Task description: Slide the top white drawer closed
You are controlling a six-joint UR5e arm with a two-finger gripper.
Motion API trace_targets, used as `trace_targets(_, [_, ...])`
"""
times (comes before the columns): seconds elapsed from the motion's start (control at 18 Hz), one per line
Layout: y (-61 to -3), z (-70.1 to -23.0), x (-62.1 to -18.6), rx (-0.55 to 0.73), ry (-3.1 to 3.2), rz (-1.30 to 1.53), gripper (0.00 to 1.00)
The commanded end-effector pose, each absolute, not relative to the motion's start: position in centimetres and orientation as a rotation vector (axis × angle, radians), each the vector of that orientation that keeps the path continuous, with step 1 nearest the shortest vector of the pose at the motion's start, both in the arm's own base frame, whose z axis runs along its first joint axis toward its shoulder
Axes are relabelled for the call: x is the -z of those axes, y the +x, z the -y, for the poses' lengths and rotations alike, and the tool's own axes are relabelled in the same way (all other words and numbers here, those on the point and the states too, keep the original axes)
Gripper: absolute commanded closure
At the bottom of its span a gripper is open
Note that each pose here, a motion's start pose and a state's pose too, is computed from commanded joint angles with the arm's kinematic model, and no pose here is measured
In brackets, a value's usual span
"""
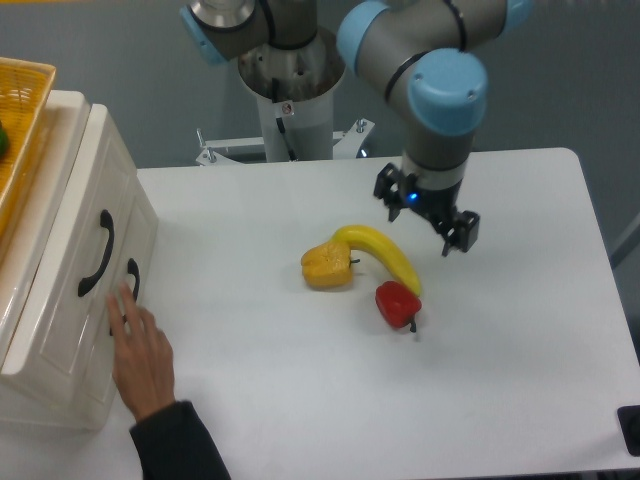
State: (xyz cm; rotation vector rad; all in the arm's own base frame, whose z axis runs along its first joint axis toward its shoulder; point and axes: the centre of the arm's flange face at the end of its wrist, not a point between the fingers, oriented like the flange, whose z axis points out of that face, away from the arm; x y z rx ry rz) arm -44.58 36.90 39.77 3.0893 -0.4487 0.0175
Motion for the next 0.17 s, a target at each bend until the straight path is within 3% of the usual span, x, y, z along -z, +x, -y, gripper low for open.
trace_targets(0.17, [-44.42,-35.71,-40.66,-0.023,3.066,0.436,0.00])
